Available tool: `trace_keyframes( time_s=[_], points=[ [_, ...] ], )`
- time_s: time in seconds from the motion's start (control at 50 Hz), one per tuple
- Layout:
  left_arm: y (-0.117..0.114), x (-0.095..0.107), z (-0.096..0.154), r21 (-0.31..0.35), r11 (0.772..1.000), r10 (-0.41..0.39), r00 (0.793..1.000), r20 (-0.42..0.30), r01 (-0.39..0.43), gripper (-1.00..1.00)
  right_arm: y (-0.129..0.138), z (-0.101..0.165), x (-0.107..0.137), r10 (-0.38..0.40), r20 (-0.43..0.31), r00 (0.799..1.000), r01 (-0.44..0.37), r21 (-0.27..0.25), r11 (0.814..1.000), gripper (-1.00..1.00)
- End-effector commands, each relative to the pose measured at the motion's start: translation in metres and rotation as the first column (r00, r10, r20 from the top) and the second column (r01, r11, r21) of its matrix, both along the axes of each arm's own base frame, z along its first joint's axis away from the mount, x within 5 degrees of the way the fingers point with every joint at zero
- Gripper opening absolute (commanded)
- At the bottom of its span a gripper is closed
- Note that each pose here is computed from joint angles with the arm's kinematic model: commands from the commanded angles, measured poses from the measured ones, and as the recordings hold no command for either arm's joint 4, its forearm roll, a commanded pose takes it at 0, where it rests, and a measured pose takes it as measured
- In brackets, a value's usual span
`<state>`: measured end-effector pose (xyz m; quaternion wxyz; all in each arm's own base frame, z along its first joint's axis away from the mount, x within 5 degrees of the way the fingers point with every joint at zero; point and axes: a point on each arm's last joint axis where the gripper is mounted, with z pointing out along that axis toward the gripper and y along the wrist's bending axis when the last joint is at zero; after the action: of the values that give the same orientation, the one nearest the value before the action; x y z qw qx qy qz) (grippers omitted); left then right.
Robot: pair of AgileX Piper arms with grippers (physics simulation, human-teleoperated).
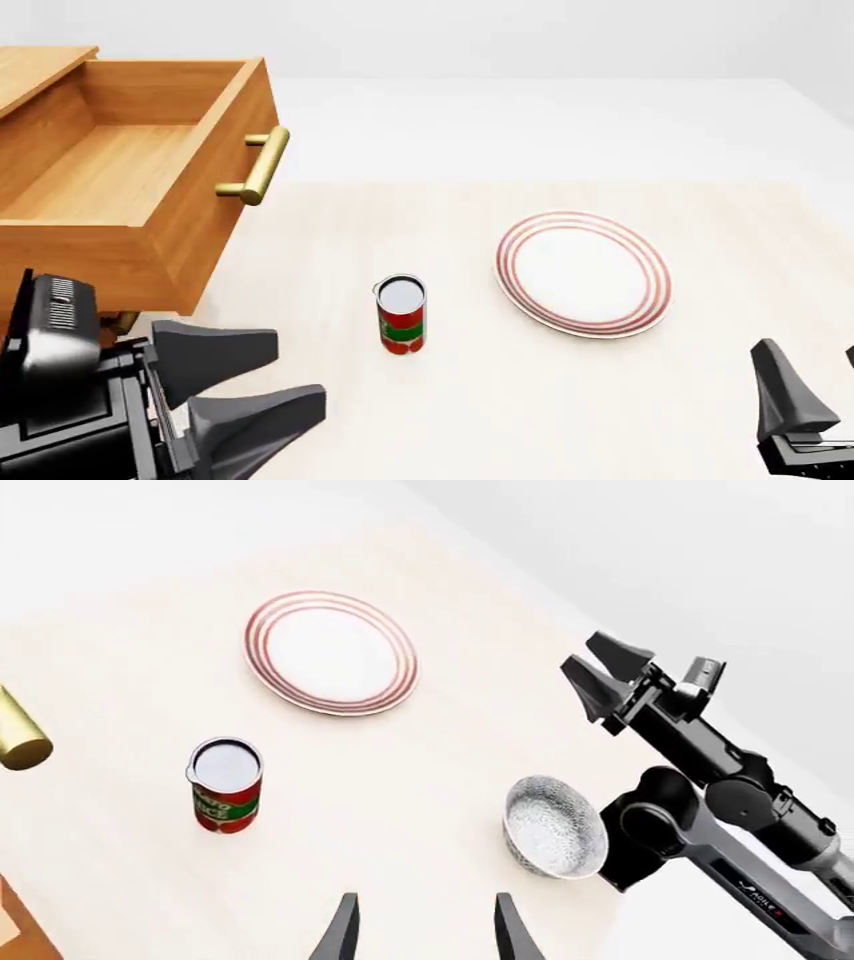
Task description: Put the bowl in the top drawer of the cabinet.
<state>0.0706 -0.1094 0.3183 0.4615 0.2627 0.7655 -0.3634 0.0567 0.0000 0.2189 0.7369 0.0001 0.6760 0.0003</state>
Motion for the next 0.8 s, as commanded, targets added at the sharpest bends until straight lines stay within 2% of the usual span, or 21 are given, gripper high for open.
trace_keyframes(
  time_s=[0.02,0.08,0.16,0.4,0.8],
  points=[
    [-0.022,0.004,-0.015,-0.005,1.000,-0.028,0.995,-0.099,0.027,1.00,0.000,0.000,0.000,0.000,0.000,1.000,0.000,0.000,1.000,1.00],
    [-0.030,0.004,-0.023,-0.011,0.999,-0.032,0.988,-0.153,0.030,1.00,0.000,0.000,0.000,0.000,0.000,1.000,0.000,0.000,1.000,1.00],
    [-0.037,0.004,-0.028,-0.012,0.999,-0.041,0.984,-0.174,0.040,1.00,0.000,0.000,0.000,0.000,0.000,1.000,0.000,0.000,1.000,1.00],
    [-0.059,0.004,-0.041,-0.010,0.997,-0.079,0.971,-0.224,0.079,1.00,0.000,0.000,0.000,0.000,0.000,1.000,0.000,0.000,1.000,1.00],
    [-0.081,0.003,-0.057,-0.004,0.995,-0.093,0.953,-0.289,0.096,1.00,0.000,0.000,0.000,0.000,0.000,1.000,0.000,0.000,1.000,1.00]
  ],
)
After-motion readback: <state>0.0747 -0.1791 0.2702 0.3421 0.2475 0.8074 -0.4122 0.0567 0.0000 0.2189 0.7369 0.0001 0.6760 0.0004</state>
